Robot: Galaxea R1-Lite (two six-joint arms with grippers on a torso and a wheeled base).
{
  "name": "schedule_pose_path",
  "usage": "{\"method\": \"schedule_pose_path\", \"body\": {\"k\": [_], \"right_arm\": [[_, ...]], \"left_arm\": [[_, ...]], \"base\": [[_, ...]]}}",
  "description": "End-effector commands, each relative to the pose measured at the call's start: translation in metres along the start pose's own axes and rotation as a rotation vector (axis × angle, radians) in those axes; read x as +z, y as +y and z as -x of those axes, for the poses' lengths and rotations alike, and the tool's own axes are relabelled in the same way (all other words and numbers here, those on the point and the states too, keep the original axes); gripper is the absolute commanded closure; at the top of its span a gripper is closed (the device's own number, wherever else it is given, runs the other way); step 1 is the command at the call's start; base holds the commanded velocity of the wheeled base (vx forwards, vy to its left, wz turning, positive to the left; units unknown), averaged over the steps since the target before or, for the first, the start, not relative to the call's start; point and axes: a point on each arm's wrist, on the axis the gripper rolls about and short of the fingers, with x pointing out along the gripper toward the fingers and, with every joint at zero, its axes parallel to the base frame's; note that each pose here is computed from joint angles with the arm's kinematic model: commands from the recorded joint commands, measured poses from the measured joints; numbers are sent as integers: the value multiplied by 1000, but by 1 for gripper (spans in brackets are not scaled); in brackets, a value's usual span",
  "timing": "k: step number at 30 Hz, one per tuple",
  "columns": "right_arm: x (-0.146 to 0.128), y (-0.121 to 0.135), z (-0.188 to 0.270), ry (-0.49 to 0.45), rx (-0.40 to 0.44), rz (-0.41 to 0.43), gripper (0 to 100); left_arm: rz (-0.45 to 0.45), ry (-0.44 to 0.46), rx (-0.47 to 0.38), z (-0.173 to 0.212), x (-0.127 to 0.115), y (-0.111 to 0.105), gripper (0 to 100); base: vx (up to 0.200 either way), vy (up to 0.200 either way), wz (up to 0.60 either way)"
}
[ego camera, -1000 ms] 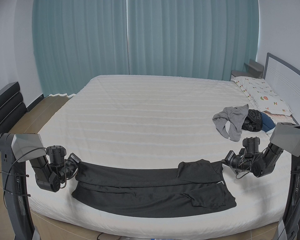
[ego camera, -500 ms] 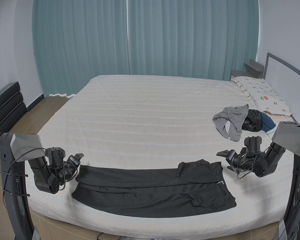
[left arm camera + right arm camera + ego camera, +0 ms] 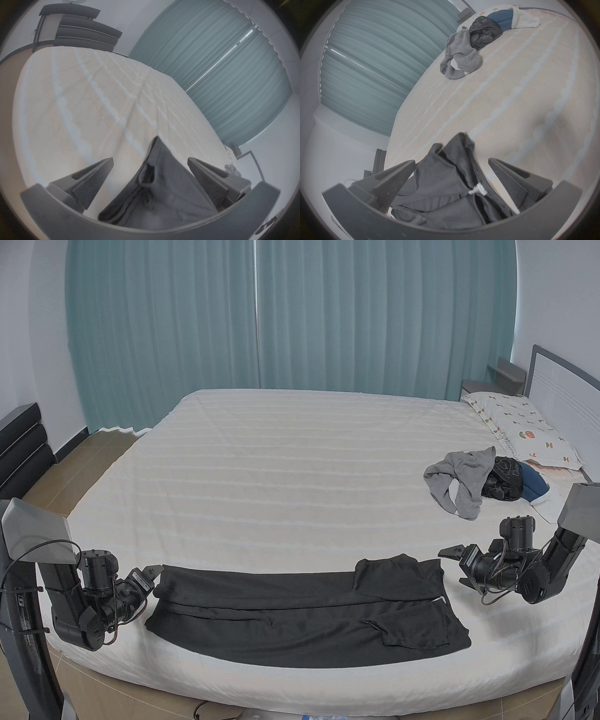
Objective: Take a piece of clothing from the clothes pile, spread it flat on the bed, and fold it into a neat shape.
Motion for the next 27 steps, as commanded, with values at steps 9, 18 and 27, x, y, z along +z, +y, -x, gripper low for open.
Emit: {"method": "schedule_pose_path", "body": {"k": [9,18,27], "right_arm": [[-3,2,1,9,4,9,0],[-4,2,1,11,4,14,0],[-4,3,1,11,4,14,0]], "left_arm": [[-115,164,13,24,-34,2,0],[-119,190,37,23,-40,7,100],[-249,174,143,34,-47,15,100]], "base": [[0,0,0],[0,0,0],[0,0,0]]}}
